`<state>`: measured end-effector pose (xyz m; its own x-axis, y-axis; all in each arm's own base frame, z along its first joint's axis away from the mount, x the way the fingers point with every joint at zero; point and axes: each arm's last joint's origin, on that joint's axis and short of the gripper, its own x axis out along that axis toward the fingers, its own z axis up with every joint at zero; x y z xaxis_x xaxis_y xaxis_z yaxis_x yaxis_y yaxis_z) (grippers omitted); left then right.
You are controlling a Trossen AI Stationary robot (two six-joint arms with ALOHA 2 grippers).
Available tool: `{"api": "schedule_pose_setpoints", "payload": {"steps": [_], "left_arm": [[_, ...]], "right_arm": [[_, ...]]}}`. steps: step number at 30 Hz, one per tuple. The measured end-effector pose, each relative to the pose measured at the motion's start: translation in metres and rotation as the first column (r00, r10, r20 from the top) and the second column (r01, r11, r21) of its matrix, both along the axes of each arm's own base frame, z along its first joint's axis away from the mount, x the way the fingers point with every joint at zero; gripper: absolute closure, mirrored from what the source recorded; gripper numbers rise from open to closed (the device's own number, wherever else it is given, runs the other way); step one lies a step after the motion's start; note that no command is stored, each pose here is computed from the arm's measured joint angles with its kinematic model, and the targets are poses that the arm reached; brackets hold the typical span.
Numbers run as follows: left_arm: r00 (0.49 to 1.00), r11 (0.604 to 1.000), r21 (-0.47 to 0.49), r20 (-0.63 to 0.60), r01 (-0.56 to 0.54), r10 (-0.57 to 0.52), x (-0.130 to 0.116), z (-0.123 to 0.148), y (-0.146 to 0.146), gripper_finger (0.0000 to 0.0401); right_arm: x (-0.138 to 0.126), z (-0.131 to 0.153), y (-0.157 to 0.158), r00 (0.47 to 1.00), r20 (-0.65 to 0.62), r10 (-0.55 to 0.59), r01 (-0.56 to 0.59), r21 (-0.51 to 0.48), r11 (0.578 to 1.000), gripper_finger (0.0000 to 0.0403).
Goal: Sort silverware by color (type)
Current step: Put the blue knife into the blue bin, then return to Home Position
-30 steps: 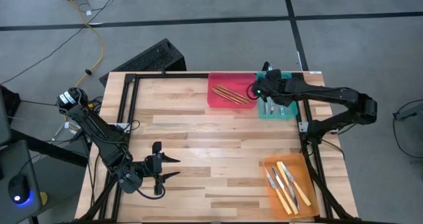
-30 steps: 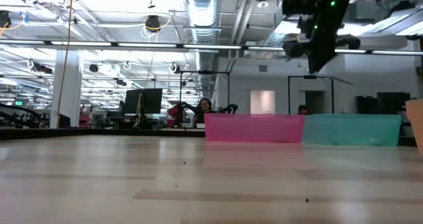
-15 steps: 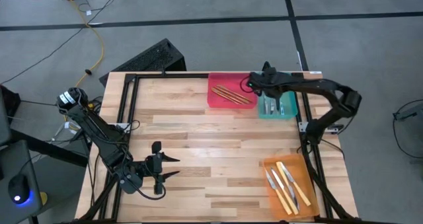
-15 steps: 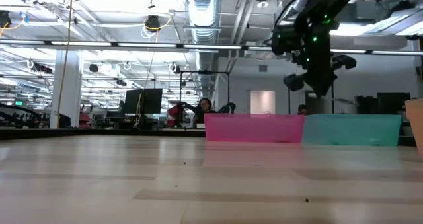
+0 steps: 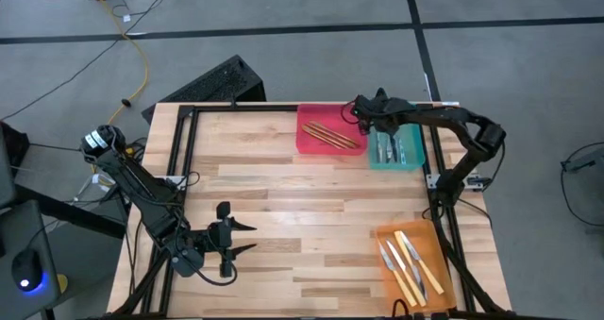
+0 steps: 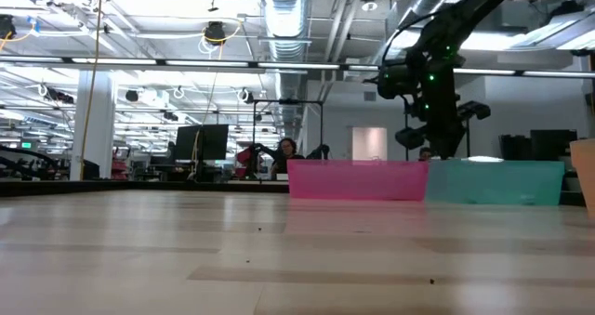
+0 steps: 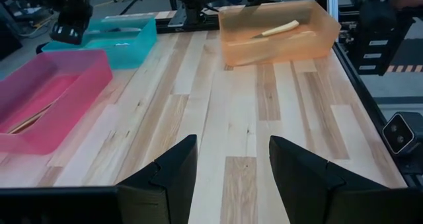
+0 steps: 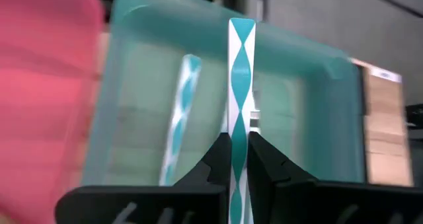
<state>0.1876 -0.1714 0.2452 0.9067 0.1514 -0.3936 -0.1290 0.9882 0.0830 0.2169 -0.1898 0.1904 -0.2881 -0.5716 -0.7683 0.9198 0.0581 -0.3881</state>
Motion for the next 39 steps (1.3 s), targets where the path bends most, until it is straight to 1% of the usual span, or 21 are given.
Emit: {"api": "schedule_pose_setpoints", "payload": {"steps": [3,6,10,13,18,20,23,25,28,30,32,33,36,38,39], "left_arm": [[1.000,1.000,0.000,0.001,-0.010,0.010,0.002,0.000,0.002,0.0228],[1.000,1.000,0.000,0.000,-0.024,0.024,0.004,0.000,0.005,0.0228],[0.999,0.999,-0.003,-0.001,-0.038,0.038,0.007,0.000,0.008,0.0228],[0.999,0.999,-0.007,-0.004,-0.038,0.038,0.008,0.000,0.009,0.0228],[0.999,0.999,0.004,0.007,-0.044,0.044,0.008,0.001,0.009,0.0228],[0.999,0.999,0.028,0.020,-0.040,0.039,0.005,0.006,0.010,0.0228],[0.995,0.997,0.039,0.079,-0.061,0.058,-0.004,0.021,0.017,0.0228],[0.991,0.997,0.038,0.117,-0.070,0.065,-0.012,0.033,0.024,0.0228],[0.984,0.997,0.027,0.164,-0.077,0.071,-0.026,0.046,0.039,0.0228],[0.980,0.997,0.006,0.184,-0.073,0.070,-0.036,0.045,0.050,0.0228],[0.976,0.998,-0.040,0.209,-0.052,0.059,-0.047,0.039,0.061,0.0228],[0.974,0.997,-0.070,0.223,-0.037,0.051,-0.052,0.035,0.066,0.0228],[0.961,0.986,-0.165,0.274,0.023,0.024,-0.067,0.018,0.080,0.0228],[0.941,0.969,-0.241,0.337,0.061,0.025,-0.075,0.010,0.087,0.0228],[0.929,0.959,-0.275,0.369,0.071,0.037,-0.078,0.008,0.090,0.0228]], "right_arm": [[-0.002,-0.001,-0.006,0.999,0.032,0.019,-0.020,0.043,0.999,0.0359],[-0.005,-0.001,-0.008,0.999,0.042,-0.002,0.000,0.054,0.999,0.0344],[-0.005,-0.001,-0.009,0.999,0.039,0.014,-0.016,0.058,0.998,0.0311],[-0.004,-0.001,-0.009,0.998,0.040,0.055,-0.058,0.084,0.995,0.0284],[-0.003,0.000,-0.010,0.995,0.059,0.083,-0.090,0.121,0.989,0.0249],[0.001,0.006,-0.011,0.991,0.069,0.116,-0.125,0.129,0.984,0.0241],[0.011,0.020,-0.011,0.980,0.083,0.183,-0.192,0.121,0.974,0.0238],[0.019,0.035,-0.008,0.967,0.104,0.231,-0.240,0.088,0.967,0.0238],[0.031,0.064,0.000,0.930,0.170,0.324,-0.328,-0.010,0.945,0.0241],[0.037,0.085,0.007,0.886,0.232,0.401,-0.392,-0.086,0.916,0.0242],[0.041,0.107,0.019,0.809,0.323,0.491,-0.458,-0.177,0.871,0.0243],[0.042,0.118,0.026,0.751,0.366,0.550,-0.501,-0.227,0.835,0.0243],[0.045,0.147,0.053,0.533,0.468,0.705,-0.592,-0.389,0.706,0.0243],[0.047,0.160,0.072,0.416,0.496,0.763,-0.608,-0.473,0.638,0.0243],[0.047,0.165,0.082,0.368,0.498,0.785,-0.618,-0.500,0.607,0.0243]]}}
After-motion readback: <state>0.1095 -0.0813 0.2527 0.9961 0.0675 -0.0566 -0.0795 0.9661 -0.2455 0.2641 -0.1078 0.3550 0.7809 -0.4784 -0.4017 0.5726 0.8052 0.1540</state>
